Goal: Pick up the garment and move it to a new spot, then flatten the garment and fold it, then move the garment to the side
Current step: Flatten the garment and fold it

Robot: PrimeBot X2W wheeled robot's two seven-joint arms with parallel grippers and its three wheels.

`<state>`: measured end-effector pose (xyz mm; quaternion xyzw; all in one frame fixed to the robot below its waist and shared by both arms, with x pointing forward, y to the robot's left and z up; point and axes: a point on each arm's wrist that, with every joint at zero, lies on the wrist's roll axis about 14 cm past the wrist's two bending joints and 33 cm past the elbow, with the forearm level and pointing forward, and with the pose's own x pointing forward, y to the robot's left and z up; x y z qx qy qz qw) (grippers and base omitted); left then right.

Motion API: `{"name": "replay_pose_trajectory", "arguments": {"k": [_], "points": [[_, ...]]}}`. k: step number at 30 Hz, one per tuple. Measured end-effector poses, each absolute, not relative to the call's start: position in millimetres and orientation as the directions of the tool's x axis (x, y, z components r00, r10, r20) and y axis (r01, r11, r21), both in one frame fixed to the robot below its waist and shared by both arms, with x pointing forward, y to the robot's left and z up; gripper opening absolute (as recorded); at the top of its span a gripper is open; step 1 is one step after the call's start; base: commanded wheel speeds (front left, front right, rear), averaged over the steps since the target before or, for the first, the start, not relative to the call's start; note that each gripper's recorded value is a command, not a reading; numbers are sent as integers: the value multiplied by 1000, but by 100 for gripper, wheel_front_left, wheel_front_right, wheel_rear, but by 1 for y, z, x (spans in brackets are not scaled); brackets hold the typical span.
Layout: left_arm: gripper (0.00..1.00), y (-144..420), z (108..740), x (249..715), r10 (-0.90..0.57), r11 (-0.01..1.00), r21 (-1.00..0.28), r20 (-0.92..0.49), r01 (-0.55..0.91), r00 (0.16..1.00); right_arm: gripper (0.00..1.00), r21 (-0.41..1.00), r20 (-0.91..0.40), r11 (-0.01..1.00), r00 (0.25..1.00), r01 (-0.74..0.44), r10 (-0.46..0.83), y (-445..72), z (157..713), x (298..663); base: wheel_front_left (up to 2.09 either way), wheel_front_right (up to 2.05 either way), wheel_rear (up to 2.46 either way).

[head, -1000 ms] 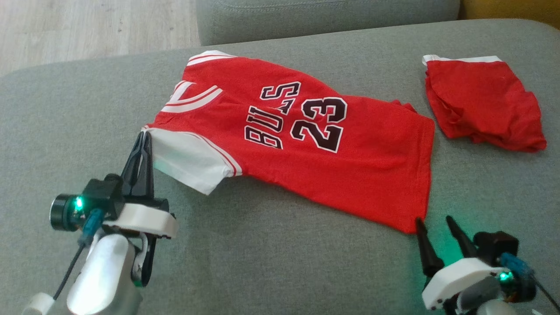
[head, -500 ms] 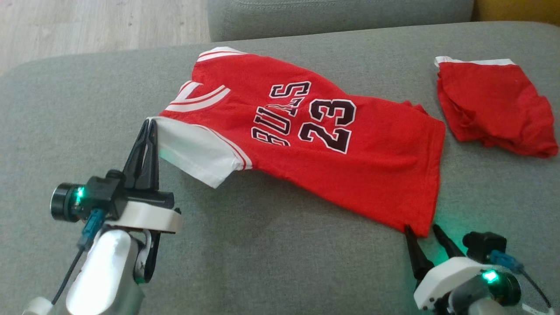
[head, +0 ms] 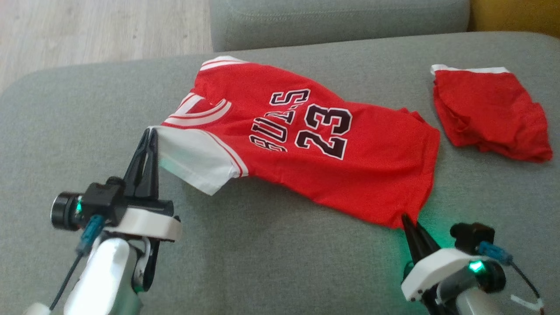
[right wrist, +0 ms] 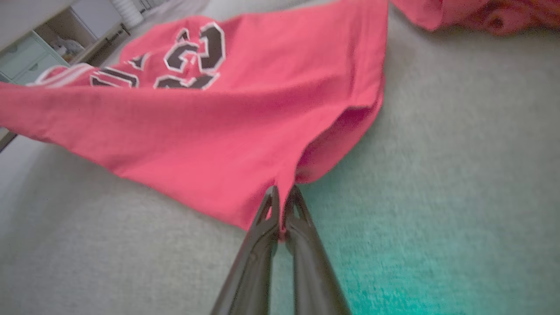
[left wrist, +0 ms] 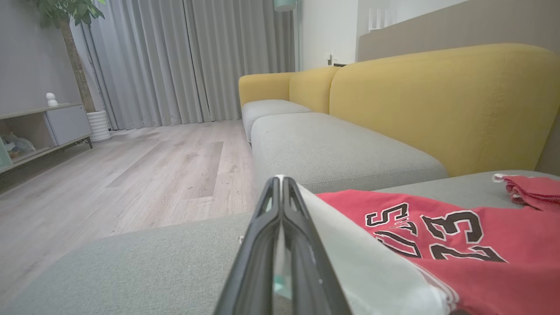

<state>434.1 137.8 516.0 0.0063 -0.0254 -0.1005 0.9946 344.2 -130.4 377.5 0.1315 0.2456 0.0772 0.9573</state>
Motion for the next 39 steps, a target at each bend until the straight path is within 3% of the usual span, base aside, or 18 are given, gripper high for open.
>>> {"name": "replay_pose_trajectory", "arguments": {"k": [6,12,20,26,31,35,39], "points": [[0,141,534,431,-176,982,-51,97,181,980,0,275,-276,952,938,-132,210,-131,432,365,0,0,0],[0,146,585,442,-144,979,-113,216,172,966,0,194,-16,966,984,-171,178,-144,529,403,0,0,0],[0,155,702,442,-86,961,-190,493,203,866,0,45,197,973,957,-226,213,-142,627,425,0,0,0],[0,160,775,405,-53,950,-198,662,243,748,0,-38,344,965,904,-258,255,-139,693,416,0,0,0],[0,165,806,377,-56,958,-154,726,242,685,0,-49,417,969,876,-244,242,-146,723,402,0,0,0],[0,163,796,386,-96,962,-125,682,244,725,0,-39,395,972,890,-230,227,-151,718,406,0,0,0],[0,165,772,428,-124,963,-122,595,241,794,0,-17,326,972,918,-232,225,-150,700,434,0,0,0]]}}
